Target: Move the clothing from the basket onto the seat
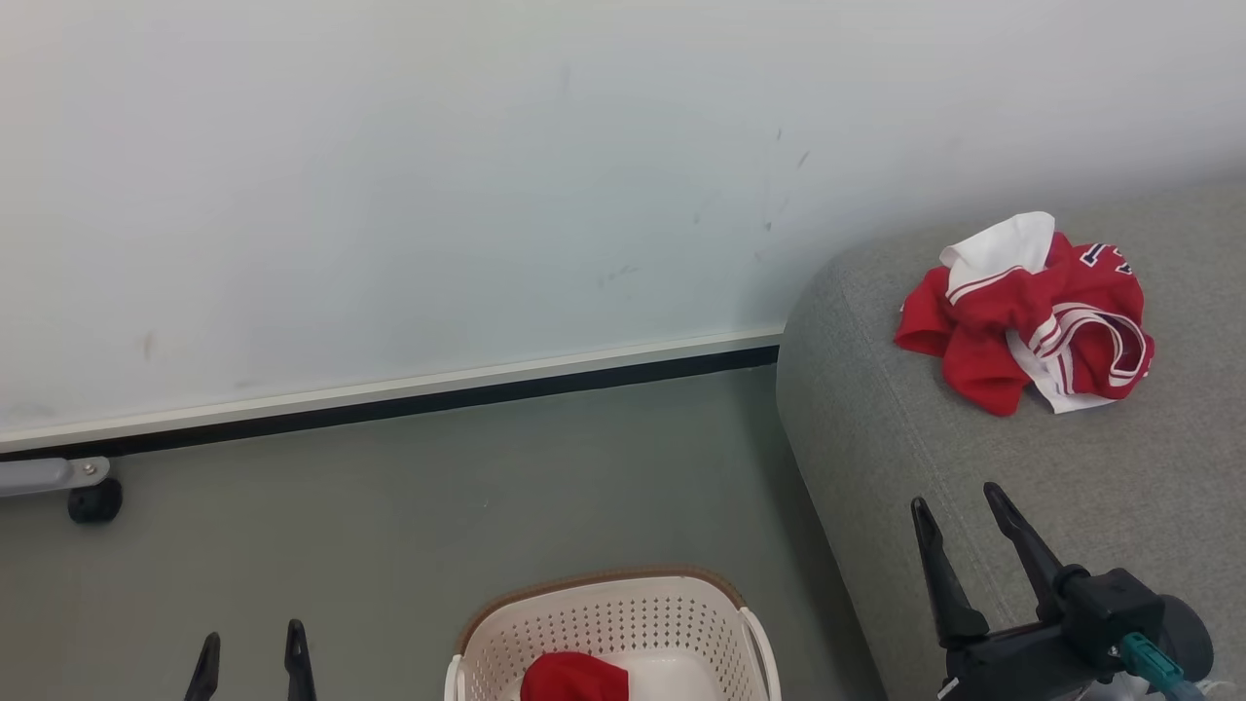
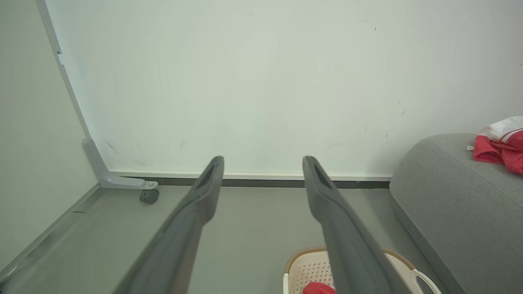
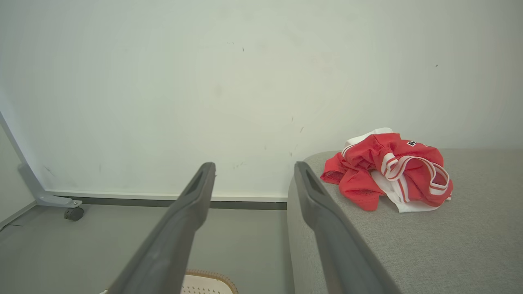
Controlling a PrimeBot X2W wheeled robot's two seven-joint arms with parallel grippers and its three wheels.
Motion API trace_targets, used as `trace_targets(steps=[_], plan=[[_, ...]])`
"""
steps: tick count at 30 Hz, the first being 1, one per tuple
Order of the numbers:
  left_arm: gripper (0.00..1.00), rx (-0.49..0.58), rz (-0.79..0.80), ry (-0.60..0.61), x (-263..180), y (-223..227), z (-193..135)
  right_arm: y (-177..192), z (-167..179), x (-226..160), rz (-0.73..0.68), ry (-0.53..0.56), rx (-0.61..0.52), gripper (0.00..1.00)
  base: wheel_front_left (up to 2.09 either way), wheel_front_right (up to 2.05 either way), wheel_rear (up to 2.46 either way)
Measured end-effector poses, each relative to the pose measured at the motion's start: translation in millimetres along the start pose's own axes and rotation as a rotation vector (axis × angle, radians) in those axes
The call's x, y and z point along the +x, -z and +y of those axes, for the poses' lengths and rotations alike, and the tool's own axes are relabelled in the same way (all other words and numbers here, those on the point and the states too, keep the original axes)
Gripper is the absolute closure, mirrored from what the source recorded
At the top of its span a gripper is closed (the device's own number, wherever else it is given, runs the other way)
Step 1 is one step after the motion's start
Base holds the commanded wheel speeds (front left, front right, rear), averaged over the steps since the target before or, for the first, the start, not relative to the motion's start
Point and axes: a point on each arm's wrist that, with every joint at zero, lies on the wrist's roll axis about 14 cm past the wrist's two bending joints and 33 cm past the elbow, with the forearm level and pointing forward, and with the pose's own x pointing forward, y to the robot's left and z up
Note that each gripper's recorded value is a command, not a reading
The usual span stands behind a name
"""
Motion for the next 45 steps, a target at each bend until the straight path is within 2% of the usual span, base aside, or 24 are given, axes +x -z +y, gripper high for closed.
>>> trace_targets(steps=[10,16,22,29,37,45], plan=[[0.00,0.010,0.024,0.015,0.5,7.4,-5.1,3.7,-3.5,0.8,0.009,0.010,0.000,0.00,0.00,0.00,0.00],[0.00,0.009,0.064,0.057,9.7,20.4,-20.1,10.5,-8.3,6.2,0.028,0.023,0.009,0.00,0.00,0.00,0.00],[0.00,0.031,0.116,0.150,32.9,38.5,-44.2,23.0,-18.9,14.9,0.063,0.049,0.002,0.00,0.00,0.00,0.00],[0.00,0.053,0.253,0.268,49.8,80.0,-78.2,25.7,-31.5,34.2,0.062,0.069,-0.019,0.00,0.00,0.00,0.00],[0.00,0.084,0.430,0.438,54.3,135.5,-131.0,38.5,-35.7,50.7,0.084,0.053,-0.069,0.00,0.00,0.00,0.00],[0.00,0.154,0.602,0.547,54.3,190.8,-154.3,49.6,-41.7,71.8,0.094,0.039,-0.094,0.00,0.00,0.00,0.00]])
